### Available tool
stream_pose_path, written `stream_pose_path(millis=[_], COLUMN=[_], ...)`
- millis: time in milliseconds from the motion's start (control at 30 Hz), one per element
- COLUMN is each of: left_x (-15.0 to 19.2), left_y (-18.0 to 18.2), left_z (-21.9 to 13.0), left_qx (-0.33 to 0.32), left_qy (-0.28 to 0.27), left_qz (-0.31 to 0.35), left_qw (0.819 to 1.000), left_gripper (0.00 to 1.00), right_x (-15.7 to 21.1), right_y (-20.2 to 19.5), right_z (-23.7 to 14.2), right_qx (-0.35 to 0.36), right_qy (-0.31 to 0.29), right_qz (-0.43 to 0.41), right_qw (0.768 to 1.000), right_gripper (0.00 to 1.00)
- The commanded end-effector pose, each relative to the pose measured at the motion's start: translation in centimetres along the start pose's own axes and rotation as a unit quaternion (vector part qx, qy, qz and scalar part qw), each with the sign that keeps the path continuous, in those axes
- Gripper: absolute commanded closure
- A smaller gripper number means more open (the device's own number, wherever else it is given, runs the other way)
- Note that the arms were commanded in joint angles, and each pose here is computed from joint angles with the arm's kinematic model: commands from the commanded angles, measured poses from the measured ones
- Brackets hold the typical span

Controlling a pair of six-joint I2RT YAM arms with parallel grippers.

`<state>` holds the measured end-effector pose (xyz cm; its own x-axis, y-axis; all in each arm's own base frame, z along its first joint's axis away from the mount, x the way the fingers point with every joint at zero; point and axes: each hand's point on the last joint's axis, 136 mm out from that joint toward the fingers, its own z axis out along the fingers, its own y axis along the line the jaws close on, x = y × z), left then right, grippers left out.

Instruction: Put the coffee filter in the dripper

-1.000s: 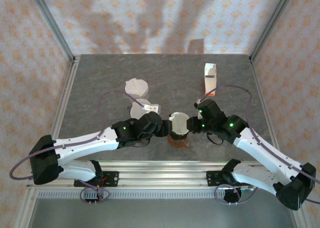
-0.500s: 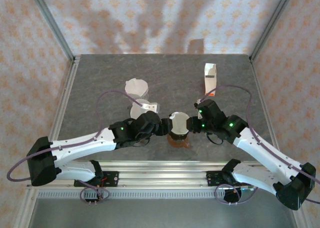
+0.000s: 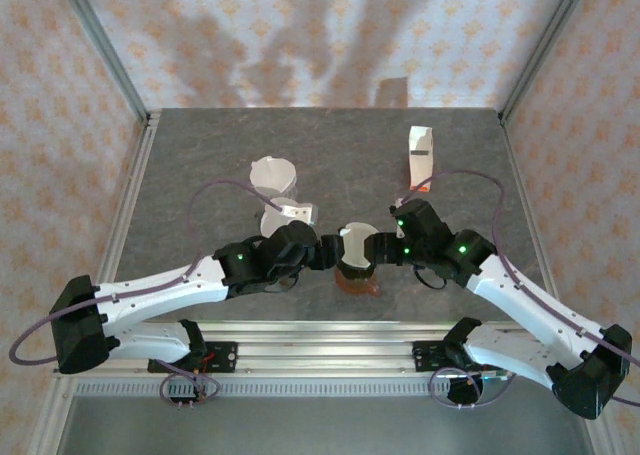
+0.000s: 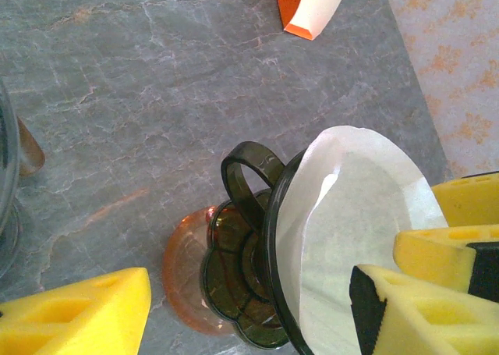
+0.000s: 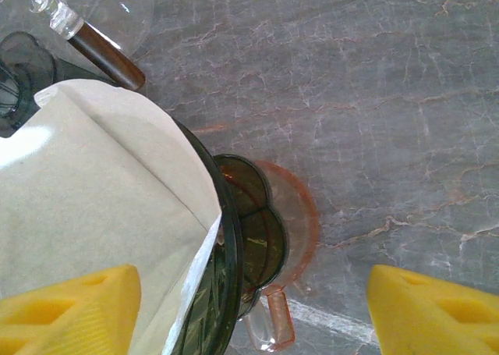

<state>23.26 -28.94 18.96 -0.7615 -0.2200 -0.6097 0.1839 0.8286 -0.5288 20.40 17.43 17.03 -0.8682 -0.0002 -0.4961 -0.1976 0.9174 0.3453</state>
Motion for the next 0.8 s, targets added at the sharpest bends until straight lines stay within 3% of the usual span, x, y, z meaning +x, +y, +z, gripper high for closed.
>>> stream_pose_path(millis=[0, 167, 233, 533, 767], left_x=[-1.6, -1.8, -1.9, -3.9, -8.9], left_y=[-0.8, -0.9, -0.9, -2.3, -1.5], left_z=[-0.7, -1.0, -1.1, -3.3, -10.0], left_qx=[0.009, 0.011, 0.01, 0.034, 0.021], left_qy=[-0.018, -0.02, -0.021, -0.048, -0.138], left_qz=[-0.006, -0.004, -0.003, 0.006, 0.031], left_qw=[1.0, 1.0, 1.0, 0.998, 0.99], left_gripper=[0.3, 0.3, 0.3, 0.17, 0.06], right_x=[-0.8, -1.4, -1.7, -4.1, -4.6], right_y=[0.0, 0.2, 0.3, 1.5, 0.7], right_z=[-1.1, -1.8, -2.4, -5.7, -6.5], right_qx=[0.006, 0.004, 0.004, -0.022, -0.023], right_qy=[-0.02, -0.031, -0.039, -0.096, -0.143], right_qz=[0.0, 0.0, -0.001, -0.004, 0.01], right_qw=[1.0, 1.0, 0.999, 0.995, 0.989], right_gripper=[0.21, 0.16, 0.0, 0.01, 0.01])
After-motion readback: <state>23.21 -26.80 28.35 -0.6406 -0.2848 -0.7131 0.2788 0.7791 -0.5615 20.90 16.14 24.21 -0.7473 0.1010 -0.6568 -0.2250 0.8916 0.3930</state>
